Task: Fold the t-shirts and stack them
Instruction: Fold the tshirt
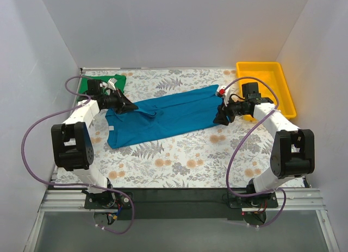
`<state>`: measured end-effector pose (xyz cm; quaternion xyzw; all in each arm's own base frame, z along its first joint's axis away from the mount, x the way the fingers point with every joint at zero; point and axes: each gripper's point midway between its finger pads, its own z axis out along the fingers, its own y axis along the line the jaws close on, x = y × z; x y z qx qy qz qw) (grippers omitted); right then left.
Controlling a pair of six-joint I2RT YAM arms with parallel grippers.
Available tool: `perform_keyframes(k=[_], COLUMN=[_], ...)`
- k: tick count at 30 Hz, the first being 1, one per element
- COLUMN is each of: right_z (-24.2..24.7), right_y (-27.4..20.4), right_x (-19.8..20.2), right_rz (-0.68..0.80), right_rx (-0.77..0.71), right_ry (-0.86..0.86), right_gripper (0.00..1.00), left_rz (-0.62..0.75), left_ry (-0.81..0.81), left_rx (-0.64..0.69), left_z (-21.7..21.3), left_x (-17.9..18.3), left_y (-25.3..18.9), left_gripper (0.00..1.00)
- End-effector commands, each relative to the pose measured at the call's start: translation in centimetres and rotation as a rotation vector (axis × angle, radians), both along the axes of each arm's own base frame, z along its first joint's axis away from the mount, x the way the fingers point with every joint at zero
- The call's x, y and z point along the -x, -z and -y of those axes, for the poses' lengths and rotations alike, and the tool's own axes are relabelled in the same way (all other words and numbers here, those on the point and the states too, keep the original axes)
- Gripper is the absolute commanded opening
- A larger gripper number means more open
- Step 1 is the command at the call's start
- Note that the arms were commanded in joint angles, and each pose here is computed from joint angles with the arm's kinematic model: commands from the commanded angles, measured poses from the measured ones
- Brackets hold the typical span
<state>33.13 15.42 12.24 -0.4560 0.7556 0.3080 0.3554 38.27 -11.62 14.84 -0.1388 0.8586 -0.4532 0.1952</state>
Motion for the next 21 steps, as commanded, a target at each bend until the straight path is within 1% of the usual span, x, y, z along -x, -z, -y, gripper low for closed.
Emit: perform_keyframes(k=[1,11,21], right_z=[-0.2,-0.3,-0.3], right_y=[-1.2,-1.2,-1.1], right_x=[0.1,0.2,0.2], right_rz=[0.035,0.035,0.032], right_rx=[-0.032,-0.034,-0.037], right_ry=[-0.017,-0.019,-0.020], right_gripper=[0.52,0.52,0.52], left_rz=[0.081,0.111,0.070], left_ry=[0.058,0.099,0.088], left_rx=[-0.005,0.004,-0.029], left_z=[0.2,0.5,0.0], left_x=[-0.8,-2.4,-3.5], left_y=[-1.6,-1.8,-0.2], left_gripper=[0.00,0.00,0.00])
